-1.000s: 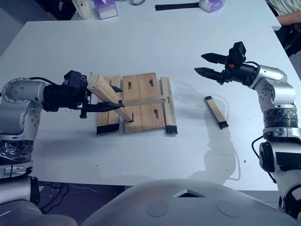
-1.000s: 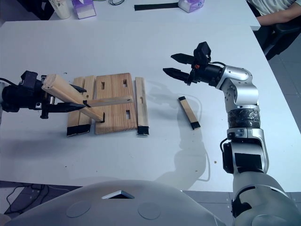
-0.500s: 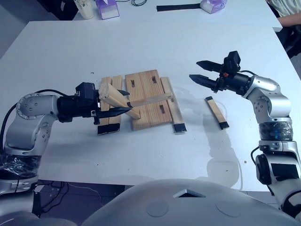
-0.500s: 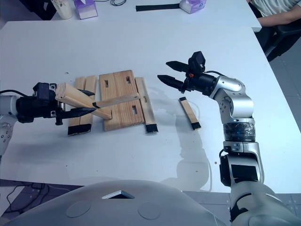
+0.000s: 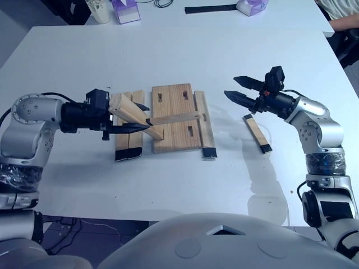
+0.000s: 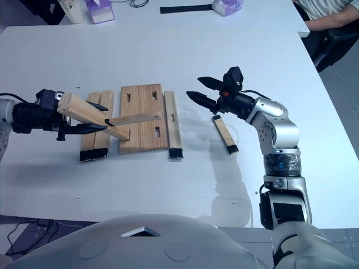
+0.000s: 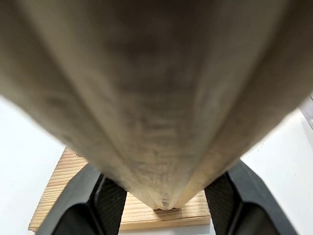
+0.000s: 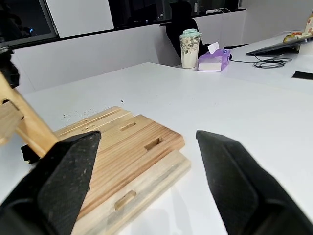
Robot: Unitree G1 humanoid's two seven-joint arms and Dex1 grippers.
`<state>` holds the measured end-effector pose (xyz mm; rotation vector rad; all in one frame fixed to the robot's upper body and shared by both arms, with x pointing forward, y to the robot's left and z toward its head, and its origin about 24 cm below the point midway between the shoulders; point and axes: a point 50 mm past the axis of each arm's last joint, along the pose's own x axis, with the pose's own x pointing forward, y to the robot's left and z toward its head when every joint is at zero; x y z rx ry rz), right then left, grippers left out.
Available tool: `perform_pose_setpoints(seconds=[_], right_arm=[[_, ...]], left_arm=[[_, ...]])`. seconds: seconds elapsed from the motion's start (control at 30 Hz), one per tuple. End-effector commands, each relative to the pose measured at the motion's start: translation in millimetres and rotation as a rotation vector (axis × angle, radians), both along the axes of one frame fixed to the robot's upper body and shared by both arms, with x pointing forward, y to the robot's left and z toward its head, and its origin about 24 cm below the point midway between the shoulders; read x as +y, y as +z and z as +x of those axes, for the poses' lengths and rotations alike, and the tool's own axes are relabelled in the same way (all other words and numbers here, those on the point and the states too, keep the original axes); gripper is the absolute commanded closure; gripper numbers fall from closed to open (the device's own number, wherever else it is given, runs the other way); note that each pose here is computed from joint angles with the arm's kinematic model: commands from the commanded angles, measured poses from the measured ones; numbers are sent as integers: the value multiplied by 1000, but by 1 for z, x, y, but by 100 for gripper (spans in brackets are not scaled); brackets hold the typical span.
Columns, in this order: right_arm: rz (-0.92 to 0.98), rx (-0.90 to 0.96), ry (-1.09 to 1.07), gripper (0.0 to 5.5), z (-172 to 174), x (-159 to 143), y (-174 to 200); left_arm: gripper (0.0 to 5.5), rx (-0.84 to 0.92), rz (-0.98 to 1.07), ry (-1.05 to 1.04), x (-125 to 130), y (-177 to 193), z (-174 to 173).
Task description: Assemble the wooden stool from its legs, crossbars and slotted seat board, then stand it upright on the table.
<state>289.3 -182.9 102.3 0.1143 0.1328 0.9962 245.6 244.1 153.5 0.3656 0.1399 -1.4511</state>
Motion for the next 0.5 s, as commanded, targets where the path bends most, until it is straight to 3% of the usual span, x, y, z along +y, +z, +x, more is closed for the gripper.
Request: perform_pose_setpoints(seconds=[0.03, 0.23, 0.5], right_arm=[[8, 6, -23, 190, 3, 3, -1], [3, 23, -12, 190, 6, 3, -2], [1, 20, -23, 190, 6, 1, -1]], left_arm=[[345, 187, 257, 19, 6, -56, -10], [345, 223, 257, 16, 0, -78, -33], [345, 190, 238, 37, -2, -79, -21]])
